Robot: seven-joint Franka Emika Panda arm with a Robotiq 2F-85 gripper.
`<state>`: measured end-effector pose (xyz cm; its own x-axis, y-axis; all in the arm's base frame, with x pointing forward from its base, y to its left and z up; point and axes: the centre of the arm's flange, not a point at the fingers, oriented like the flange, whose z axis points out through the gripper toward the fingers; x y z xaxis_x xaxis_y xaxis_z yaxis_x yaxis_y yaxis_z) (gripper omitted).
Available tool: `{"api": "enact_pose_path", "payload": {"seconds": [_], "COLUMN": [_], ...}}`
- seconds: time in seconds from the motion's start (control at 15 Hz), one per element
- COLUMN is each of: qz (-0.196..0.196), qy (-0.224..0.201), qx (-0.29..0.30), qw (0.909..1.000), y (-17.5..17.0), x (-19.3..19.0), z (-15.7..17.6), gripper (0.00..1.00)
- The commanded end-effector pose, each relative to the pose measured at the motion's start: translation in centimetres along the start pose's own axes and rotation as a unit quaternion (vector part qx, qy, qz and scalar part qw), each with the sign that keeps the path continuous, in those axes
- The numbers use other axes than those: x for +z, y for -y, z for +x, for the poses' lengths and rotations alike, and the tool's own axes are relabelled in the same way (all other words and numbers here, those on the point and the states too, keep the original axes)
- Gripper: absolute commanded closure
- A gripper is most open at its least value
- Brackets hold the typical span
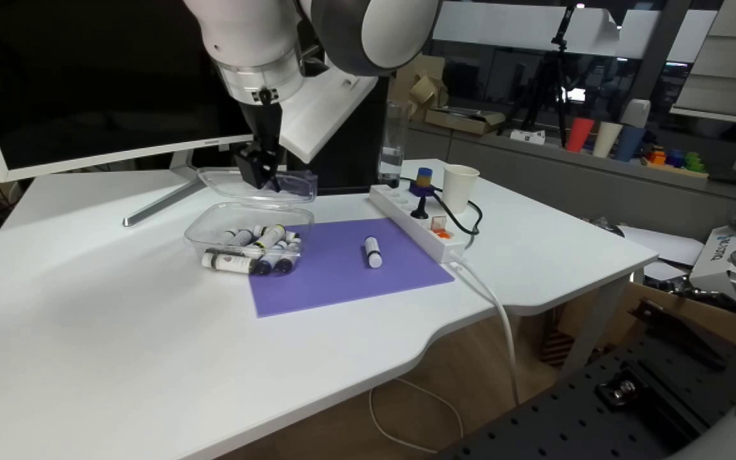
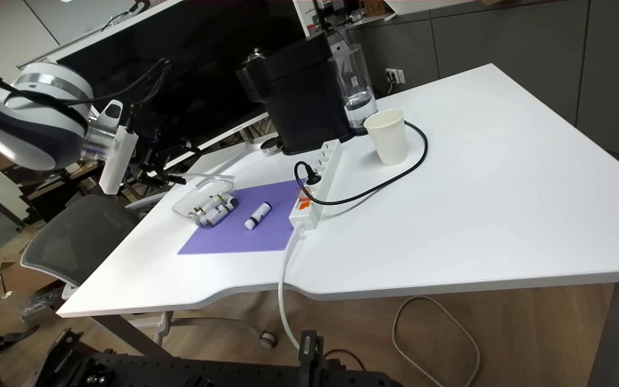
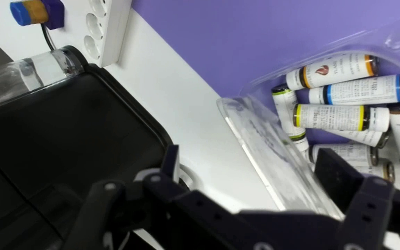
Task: Uncover the lid of the clear container
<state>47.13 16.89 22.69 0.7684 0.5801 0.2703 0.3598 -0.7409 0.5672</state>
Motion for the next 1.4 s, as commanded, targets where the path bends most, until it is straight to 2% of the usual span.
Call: {"api": "enact_pose_path", "payload": {"seconds": [0.0,0.47,0.8,1.07,1.33], "qz": [-0.031,-0.077,-0.082,-0.056,0.028], "qy": [-0.01,-0.016,-0.024,-0.022,0.006], "qx": [0.037,0.086,0.122,0.148,0.163], "qw": [0.9988,0.9932,0.9888,0.9871,0.9863], "y": [-2.8,-10.0,-14.6,-16.0,-15.9], "x": [-1.0,-1.5,-3.3,-6.6,-9.9], "z": [-0.3,0.8,1.7,1.0,-0.9], "gripper": [0.0,0.0,0.0,0.0,0.0]}}
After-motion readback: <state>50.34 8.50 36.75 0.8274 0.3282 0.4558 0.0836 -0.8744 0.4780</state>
